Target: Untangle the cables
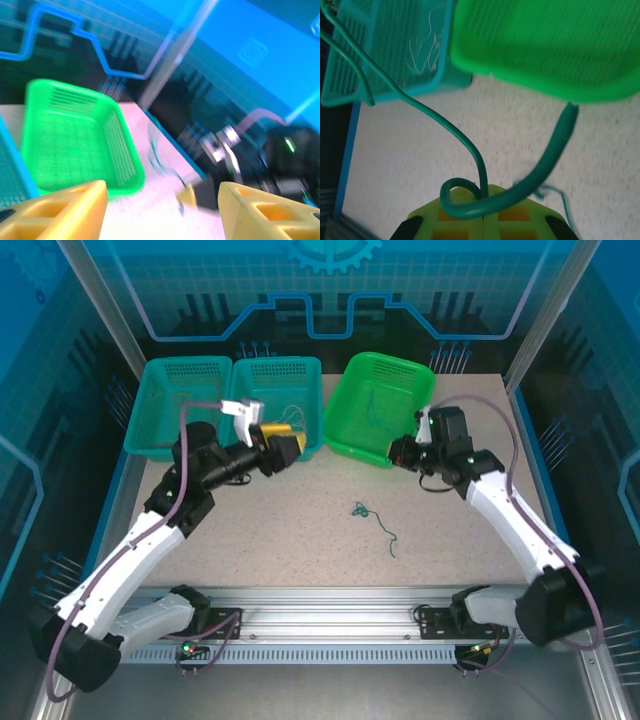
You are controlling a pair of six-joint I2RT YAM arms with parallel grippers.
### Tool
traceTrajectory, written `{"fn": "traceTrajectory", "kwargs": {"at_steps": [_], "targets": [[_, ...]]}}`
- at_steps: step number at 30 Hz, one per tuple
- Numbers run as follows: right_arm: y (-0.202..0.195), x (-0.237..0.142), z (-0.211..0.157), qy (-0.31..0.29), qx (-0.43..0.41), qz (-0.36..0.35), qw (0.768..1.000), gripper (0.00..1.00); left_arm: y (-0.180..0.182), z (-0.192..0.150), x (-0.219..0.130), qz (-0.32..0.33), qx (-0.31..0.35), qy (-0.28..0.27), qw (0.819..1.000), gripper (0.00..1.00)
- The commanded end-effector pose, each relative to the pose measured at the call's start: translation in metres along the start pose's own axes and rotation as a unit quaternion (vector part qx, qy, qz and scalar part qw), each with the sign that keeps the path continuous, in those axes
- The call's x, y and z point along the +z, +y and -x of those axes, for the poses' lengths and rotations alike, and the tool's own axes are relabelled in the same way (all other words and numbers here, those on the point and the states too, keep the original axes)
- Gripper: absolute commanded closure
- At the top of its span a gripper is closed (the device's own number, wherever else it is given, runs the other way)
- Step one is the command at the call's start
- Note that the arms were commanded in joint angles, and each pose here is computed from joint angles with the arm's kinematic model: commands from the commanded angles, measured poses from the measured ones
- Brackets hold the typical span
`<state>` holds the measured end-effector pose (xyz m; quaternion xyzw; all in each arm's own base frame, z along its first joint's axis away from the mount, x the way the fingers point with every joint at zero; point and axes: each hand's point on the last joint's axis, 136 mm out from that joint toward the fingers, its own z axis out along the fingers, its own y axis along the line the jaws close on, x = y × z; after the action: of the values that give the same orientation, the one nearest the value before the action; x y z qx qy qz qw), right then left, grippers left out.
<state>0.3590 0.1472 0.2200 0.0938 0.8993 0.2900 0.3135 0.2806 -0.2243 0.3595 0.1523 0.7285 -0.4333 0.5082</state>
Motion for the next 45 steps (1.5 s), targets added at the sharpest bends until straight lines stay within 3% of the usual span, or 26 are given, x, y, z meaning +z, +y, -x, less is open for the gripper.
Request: {"fn": "traceTrajectory", "kwargs": {"at_steps": [1, 7, 10, 12, 15, 17, 22, 30, 36, 40, 45], "targets": [[-0.005, 0.023, 0.037, -0.012, 0.025, 0.002, 1.000, 1.00, -0.009, -0.053, -0.003, -0.010, 0.035, 0.083, 0.996, 0.38], [-0.035, 0.090, 0.068, 0.013, 0.016, -0.048, 0.999, 1.00, -0.032, -0.090, 0.000, -0.029, 0.071, 0.121, 0.990, 0.38], [-0.051, 0.123, 0.071, 0.037, 0.021, -0.075, 0.996, 0.94, -0.040, -0.102, 0.000, -0.040, 0.080, 0.136, 0.987, 0.38], [-0.059, 0.143, 0.071, 0.056, 0.025, -0.085, 0.994, 0.87, -0.041, -0.106, -0.002, -0.036, 0.084, 0.143, 0.986, 0.38], [-0.062, 0.161, 0.071, 0.076, 0.019, -0.090, 0.993, 0.69, -0.038, -0.106, -0.006, -0.026, 0.088, 0.143, 0.985, 0.38], [-0.061, 0.164, 0.073, 0.086, 0.015, -0.092, 0.992, 0.63, -0.038, -0.107, -0.009, -0.025, 0.094, 0.141, 0.985, 0.38], [-0.050, 0.143, 0.085, 0.065, -0.010, -0.093, 0.993, 0.57, -0.036, -0.108, -0.009, -0.026, 0.102, 0.141, 0.984, 0.38], [-0.028, 0.060, 0.064, 0.005, -0.049, -0.087, 0.995, 0.55, -0.036, -0.113, 0.002, -0.039, 0.125, 0.145, 0.981, 0.38], [-0.036, 0.008, -0.004, -0.015, -0.084, -0.112, 0.990, 0.52, -0.040, -0.122, 0.004, -0.065, 0.160, 0.159, 0.972, 0.35], [-0.043, 0.000, -0.057, 0.024, -0.117, -0.114, 0.986, 0.51, -0.045, -0.126, 0.001, -0.085, 0.176, 0.169, 0.966, 0.30], [-0.054, 0.017, -0.114, 0.099, -0.177, -0.125, 0.971, 0.50, -0.048, -0.131, -0.001, -0.100, 0.189, 0.176, 0.961, 0.24]]}}
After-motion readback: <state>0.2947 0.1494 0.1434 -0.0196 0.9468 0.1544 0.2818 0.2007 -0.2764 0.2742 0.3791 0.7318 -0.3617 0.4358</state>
